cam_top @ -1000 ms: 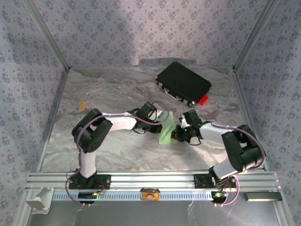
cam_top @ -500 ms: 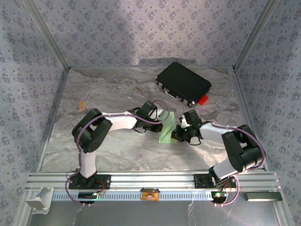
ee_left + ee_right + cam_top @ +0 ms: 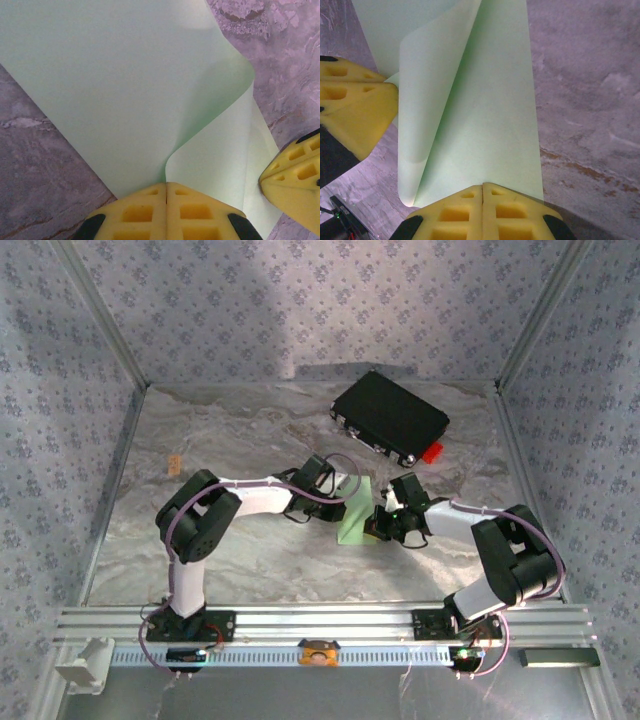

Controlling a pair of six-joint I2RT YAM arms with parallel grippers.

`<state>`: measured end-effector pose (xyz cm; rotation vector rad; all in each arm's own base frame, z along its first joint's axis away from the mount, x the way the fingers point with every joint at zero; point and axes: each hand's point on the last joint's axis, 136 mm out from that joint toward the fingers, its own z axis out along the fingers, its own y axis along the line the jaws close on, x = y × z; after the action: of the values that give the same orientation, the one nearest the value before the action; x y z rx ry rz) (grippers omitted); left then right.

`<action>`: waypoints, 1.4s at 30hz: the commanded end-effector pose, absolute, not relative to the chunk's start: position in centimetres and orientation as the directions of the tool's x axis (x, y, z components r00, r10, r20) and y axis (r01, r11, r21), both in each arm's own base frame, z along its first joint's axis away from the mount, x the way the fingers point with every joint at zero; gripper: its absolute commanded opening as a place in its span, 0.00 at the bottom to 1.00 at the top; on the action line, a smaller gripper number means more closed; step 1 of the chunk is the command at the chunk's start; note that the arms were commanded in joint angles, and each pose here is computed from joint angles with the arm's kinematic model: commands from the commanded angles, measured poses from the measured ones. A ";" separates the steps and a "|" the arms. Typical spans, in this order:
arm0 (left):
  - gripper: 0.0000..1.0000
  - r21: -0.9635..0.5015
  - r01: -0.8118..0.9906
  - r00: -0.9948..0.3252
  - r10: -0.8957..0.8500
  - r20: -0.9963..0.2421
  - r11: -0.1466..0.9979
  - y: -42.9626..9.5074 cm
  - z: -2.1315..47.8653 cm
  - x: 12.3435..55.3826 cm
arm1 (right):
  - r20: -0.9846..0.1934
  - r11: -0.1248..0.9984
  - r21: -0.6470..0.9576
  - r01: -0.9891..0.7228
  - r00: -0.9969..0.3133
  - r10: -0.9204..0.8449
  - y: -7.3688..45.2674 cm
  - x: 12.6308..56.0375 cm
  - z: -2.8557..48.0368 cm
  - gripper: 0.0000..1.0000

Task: Fold a paper plane with a square sheet of paper (pick it up from the middle)
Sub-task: Fold the triangle a second time at the center of the table.

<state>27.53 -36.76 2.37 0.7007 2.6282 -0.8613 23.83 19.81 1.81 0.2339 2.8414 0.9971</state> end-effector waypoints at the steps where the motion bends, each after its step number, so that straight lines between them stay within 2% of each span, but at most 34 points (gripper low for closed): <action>1: 0.00 -0.480 0.507 -0.860 0.379 -0.343 0.717 -36.0 0.7 26.5 | -0.065 0.774 0.624 0.105 -0.981 0.185 19.3 23.5 1.7 0.04; 7: 0.00 -0.503 0.484 -0.873 0.356 -0.333 0.716 -36.4 1.1 26.1 | -0.145 0.714 0.697 0.065 -0.963 0.228 19.8 25.5 5.1 0.06; 10: 0.00 -0.511 0.479 -0.876 0.351 -0.331 0.714 -36.7 1.1 25.9 | -0.164 0.667 0.744 0.041 -0.956 0.243 20.7 26.4 6.6 0.01; 13: 0.00 -0.514 0.478 -0.877 0.348 -0.332 0.713 -36.9 1.1 25.9 | -0.155 0.623 0.781 0.030 -0.959 0.239 22.2 27.1 7.1 0.00; 28: 0.00 -0.502 0.486 -0.872 0.358 -0.335 0.715 -36.8 0.9 26.1 | -0.105 0.606 0.794 0.051 -0.970 0.219 24.1 28.2 5.5 0.00; 42: 0.00 -0.495 0.487 -0.871 0.362 -0.332 0.719 -36.5 0.7 26.2 | -0.036 0.659 0.731 0.175 -0.956 0.293 20.9 26.6 0.4 0.00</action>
<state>26.89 -37.23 2.39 0.6673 2.6531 -0.9051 27.12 21.80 1.88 0.3289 2.6938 1.2263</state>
